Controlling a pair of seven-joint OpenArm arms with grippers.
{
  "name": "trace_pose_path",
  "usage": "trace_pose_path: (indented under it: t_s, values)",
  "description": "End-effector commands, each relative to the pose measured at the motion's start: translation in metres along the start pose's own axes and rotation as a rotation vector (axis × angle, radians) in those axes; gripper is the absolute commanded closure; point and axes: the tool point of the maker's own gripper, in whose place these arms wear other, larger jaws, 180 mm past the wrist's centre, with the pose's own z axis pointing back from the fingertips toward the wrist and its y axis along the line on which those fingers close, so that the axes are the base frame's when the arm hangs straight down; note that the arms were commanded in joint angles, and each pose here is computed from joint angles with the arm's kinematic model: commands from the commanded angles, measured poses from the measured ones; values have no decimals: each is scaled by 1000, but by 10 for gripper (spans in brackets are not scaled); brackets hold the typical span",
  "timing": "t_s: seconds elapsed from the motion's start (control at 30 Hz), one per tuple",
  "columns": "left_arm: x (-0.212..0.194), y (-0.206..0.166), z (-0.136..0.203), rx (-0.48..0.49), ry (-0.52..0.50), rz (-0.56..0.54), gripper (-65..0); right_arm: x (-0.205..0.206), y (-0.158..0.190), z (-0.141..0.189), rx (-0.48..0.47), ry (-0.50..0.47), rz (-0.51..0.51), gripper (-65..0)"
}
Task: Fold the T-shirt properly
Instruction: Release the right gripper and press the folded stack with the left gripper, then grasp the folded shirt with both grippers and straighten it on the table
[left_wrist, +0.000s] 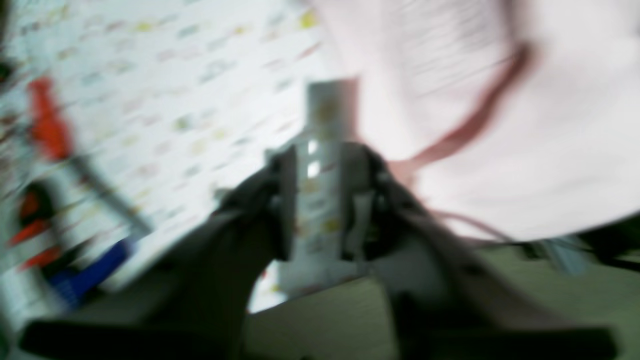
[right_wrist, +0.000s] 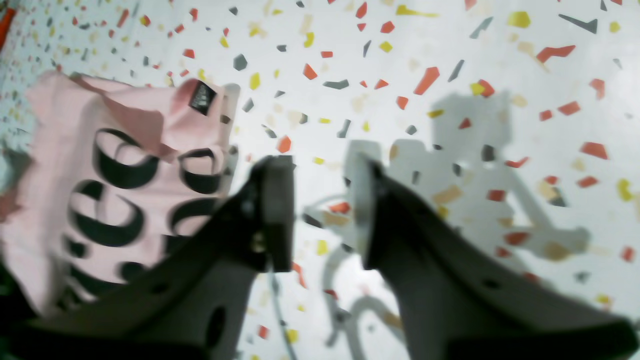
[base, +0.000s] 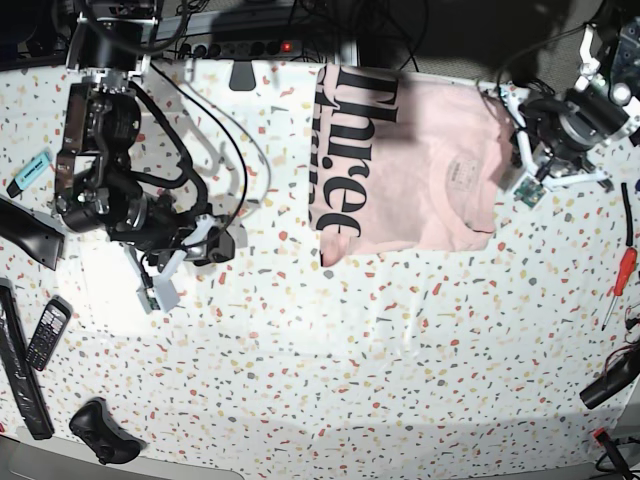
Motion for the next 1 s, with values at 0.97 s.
trace_pose_path:
  t_s: [0.97]
  values:
    - [-71,-75,-40,-206,135,226,0,-9,112,-110,176,156,375,0]
